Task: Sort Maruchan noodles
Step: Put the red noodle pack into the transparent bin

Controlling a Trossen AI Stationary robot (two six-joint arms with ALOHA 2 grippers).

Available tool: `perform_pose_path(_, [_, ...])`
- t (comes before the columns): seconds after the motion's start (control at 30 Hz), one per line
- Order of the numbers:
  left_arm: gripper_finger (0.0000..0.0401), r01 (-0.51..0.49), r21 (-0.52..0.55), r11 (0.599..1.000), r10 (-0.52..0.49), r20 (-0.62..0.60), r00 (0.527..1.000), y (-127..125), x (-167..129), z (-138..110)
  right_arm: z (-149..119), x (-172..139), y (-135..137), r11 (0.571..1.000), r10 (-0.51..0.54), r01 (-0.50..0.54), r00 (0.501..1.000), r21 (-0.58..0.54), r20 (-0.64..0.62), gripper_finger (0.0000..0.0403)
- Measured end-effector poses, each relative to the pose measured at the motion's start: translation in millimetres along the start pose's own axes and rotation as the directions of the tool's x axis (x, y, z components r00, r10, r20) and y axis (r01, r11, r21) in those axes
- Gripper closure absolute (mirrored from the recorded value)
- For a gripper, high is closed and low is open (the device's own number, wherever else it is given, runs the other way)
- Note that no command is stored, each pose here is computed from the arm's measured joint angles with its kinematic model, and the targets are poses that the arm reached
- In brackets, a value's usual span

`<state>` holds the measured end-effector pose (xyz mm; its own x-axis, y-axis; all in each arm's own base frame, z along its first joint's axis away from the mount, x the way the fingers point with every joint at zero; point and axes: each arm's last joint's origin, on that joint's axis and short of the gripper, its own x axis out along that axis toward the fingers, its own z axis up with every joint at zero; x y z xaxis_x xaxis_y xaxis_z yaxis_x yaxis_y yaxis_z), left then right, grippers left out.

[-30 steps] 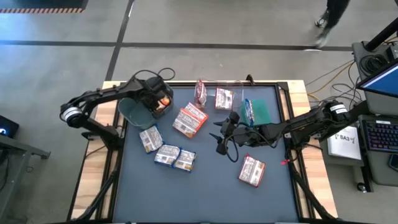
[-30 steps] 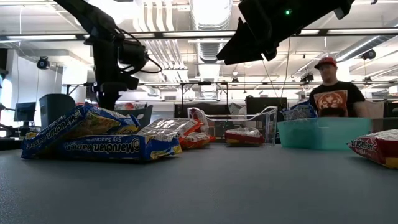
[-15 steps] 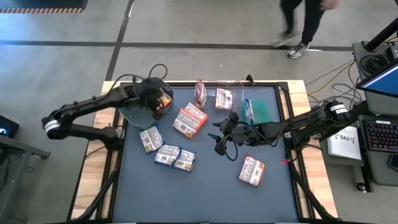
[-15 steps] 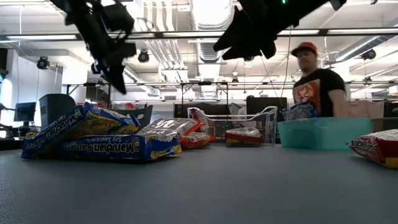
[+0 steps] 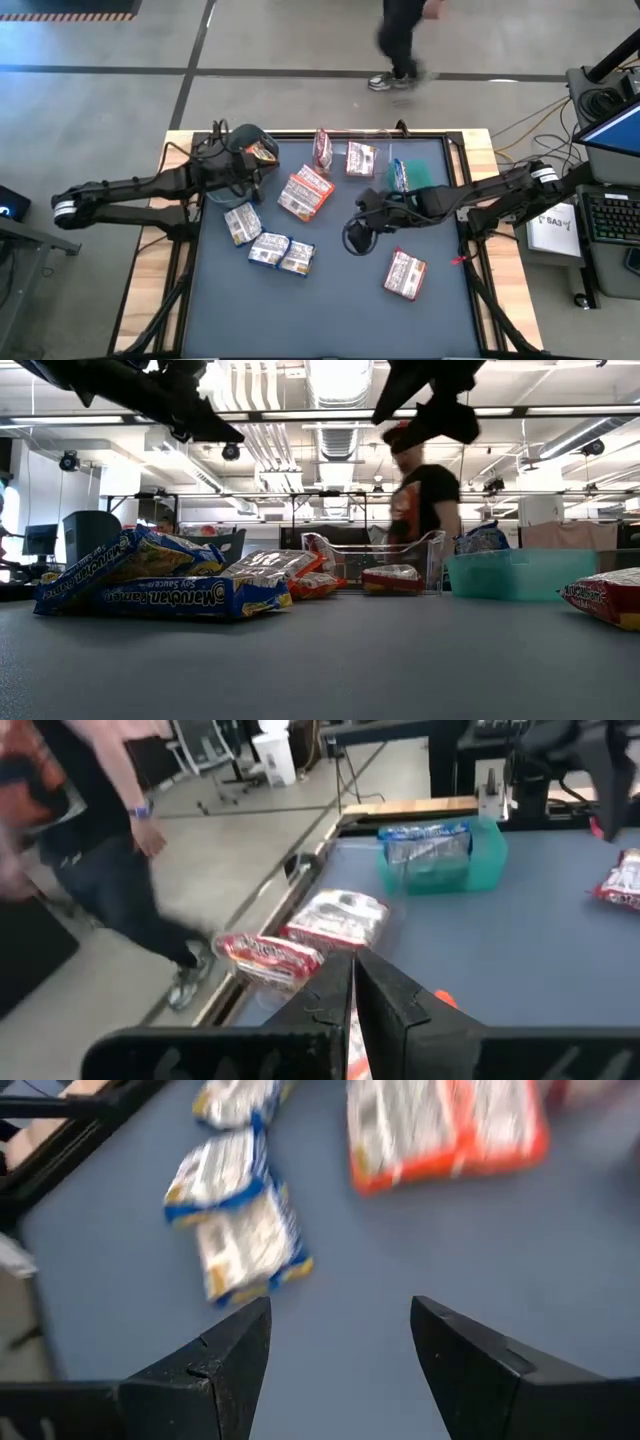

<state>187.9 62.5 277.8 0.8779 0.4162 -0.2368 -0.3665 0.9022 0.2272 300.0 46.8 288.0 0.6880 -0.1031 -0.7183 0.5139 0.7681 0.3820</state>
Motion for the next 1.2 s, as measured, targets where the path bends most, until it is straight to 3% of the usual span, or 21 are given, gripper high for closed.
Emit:
perform_pose_path(0.17, [0.0401,-0.009,0.032,0.999,0.009,0.004,1.0,0.8,1.1,2.9,-3.5,-3.4,0.4,0.977,0.045,-0.017,0.991,0.214,-0.127,0.0185])
perform_pose_path(0.3, [0.0401,-0.01,0.051,0.999,0.01,-0.001,1.0,0.9,3.7,4.9,-4.7,-4.3,1.0,0.949,0.069,-0.013,0.983,0.314,-0.17,0.0197])
perform_pose_path(0.73, [0.0401,-0.007,0.075,0.997,0.008,-0.016,1.0,0.5,5.7,3.4,4.7,-5.0,10.8,0.931,0.118,-0.066,0.985,0.359,-0.124,0.0214])
perform_pose_path(0.87, [0.0401,-0.007,0.074,0.997,0.008,-0.016,1.0,0.4,5.8,3.1,5.4,13.4,18.3,0.952,0.113,-0.056,0.978,0.302,-0.175,0.0213])
perform_pose_path(1.0, [0.0401,-0.005,0.072,0.997,0.007,-0.023,1.0,0.3,5.8,2.4,8.6,25.7,28.1,0.981,0.092,-0.034,0.948,0.191,-0.303,0.0213])
perform_pose_path(1.1, [0.0401,-0.002,0.061,0.998,0.005,-0.035,0.999,0.0,5.8,1.1,4.2,31.8,26.2,0.99,-0.042,0.095,0.899,0.101,-0.435,0.0213])
perform_pose_path(1.2, [0.0401,0.0,0.055,0.998,0.002,-0.047,0.999,-0.2,5.7,-0.1,-4.3,34.3,18.7,0.966,-0.202,0.257,0.804,0.021,-0.56,0.0213])
